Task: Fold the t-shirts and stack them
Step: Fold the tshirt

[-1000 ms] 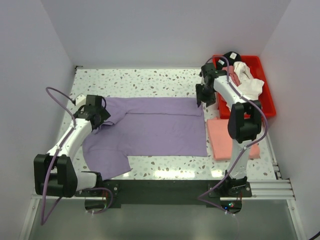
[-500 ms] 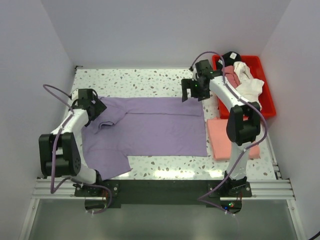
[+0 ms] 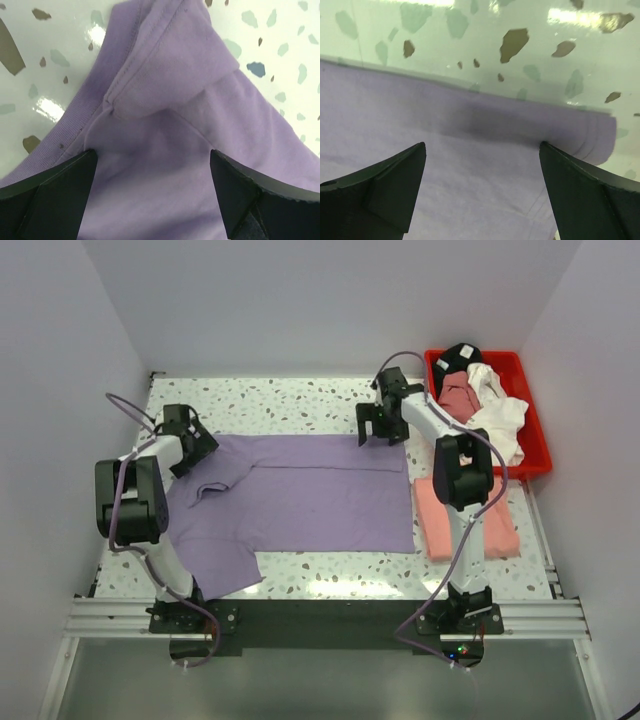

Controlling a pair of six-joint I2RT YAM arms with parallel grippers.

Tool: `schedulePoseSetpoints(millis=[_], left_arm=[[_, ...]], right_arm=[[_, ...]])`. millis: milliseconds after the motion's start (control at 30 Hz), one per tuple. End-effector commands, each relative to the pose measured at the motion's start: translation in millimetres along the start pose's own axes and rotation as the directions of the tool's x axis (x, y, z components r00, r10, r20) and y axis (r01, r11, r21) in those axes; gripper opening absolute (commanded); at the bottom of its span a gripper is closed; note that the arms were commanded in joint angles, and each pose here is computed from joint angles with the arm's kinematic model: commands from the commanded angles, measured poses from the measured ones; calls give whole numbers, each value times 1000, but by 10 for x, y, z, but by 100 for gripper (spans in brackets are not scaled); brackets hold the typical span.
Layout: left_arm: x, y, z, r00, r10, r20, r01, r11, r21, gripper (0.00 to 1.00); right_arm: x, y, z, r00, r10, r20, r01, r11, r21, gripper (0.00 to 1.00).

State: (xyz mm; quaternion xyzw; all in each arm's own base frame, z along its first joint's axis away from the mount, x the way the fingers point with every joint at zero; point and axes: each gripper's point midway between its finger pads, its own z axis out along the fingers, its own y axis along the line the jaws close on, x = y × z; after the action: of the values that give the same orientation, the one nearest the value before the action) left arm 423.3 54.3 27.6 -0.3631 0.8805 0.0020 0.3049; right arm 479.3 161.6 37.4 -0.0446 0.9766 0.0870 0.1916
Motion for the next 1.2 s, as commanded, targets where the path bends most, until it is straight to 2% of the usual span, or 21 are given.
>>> schedulePoseSetpoints(millis=[0,267,400,533,600,633,667,700,733,767,800,833,867,933,967,1033,1167], left_arm=[[-298,9,47,997,8,73,-5,999,-38,100],[-368,-47,396,999,25,40,-22,997,-74,100],[-522,-155,403,999,28,47,-25,998,-64,100],[-817,-260,105,994,31,104,-26,999,-48,100],[-925,-303,-166,990,21,141,-19,1000,-17,100],[-934,-306,-351,987,16,160,-17,1000,5,100],[-917,-308,-448,986,8,164,-12,1000,21,100],[-871,-307,-533,987,1,162,-7,999,38,100],[-762,-304,-688,986,-5,168,-5,998,61,100],[-675,-301,-757,986,-4,167,-8,997,72,100],[-580,-300,-813,986,1,166,-14,997,79,100],[-363,-303,-906,988,7,156,-22,995,97,100],[-251,-302,-940,988,13,151,-30,994,109,100],[-53,-330,-1004,991,7,134,-28,988,152,100],[96,-229,-1011,993,7,118,-25,988,154,100],[380,-302,-1062,996,17,89,-37,974,222,100],[559,-413,-1064,994,8,113,-43,947,319,100]], right_arm=[[-128,-248,90,1000,21,19,-23,996,83,99],[-350,-361,288,999,-3,48,0,998,60,99],[-579,-355,206,996,-9,89,6,999,44,99],[-867,-238,-194,984,-39,176,38,999,7,99],[-869,-197,-346,979,-50,197,52,999,-5,99],[-939,-138,-613,968,-53,245,59,998,-16,99],[-784,-163,-612,974,-51,219,55,998,-12,99],[-776,-135,-687,969,-51,243,57,998,-18,99],[-799,-99,-996,954,-48,295,57,998,-24,99],[-519,-150,-901,970,-35,241,41,999,-19,99],[-492,-128,-959,963,-15,270,25,999,-30,99],[-476,-91,-1249,945,-3,326,19,999,-44,99],[-151,-142,-1096,963,15,269,-3,999,-45,99],[-1,-116,-1173,955,53,292,-33,997,-74,99],[232,-129,-1216,959,60,278,-40,996,-79,99],[383,-113,-1223,955,85,285,-56,993,-106,99],[694,-25,-1242,957,101,272,-53,983,-177,99]])
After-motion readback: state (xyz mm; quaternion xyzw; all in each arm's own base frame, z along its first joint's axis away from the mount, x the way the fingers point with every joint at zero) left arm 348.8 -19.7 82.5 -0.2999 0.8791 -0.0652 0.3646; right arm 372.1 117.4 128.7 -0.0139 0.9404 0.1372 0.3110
